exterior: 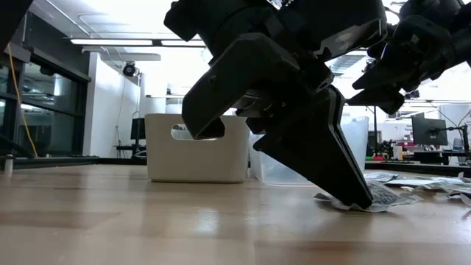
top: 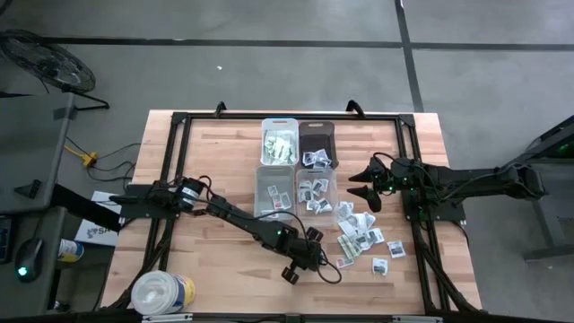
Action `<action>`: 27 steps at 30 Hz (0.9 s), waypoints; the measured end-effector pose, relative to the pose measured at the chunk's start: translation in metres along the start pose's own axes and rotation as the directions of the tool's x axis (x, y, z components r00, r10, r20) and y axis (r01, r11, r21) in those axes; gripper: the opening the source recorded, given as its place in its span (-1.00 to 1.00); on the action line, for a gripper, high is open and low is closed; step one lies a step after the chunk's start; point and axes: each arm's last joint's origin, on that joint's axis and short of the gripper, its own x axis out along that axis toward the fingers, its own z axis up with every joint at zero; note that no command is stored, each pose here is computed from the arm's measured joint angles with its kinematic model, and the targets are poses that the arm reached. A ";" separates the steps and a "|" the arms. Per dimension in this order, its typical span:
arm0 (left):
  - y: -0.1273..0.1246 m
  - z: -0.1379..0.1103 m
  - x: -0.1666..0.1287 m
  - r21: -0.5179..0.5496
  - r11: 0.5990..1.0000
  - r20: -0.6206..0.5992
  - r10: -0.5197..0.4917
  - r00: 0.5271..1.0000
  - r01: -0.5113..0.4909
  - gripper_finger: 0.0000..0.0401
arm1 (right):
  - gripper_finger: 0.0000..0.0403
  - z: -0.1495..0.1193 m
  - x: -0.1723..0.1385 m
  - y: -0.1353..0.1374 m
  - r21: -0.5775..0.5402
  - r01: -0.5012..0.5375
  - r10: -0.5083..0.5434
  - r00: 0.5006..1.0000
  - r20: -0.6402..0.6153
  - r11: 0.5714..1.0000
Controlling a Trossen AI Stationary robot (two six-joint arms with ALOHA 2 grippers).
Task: Pick & Place First Aid Supplies
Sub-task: Put the gray towelette pack into the transparent bin
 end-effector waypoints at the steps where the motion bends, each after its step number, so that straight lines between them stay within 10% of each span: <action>1: 0.000 0.000 0.000 0.000 1.000 0.000 0.000 1.000 0.000 -0.96 | 0.10 0.000 0.000 0.000 0.000 0.000 0.000 1.000 0.000 1.000; 27: 0.019 0.048 -0.076 0.242 0.959 0.173 -0.191 0.966 0.146 -1.00 | 0.10 -0.001 0.000 0.000 0.000 0.003 -0.003 1.000 -0.008 1.000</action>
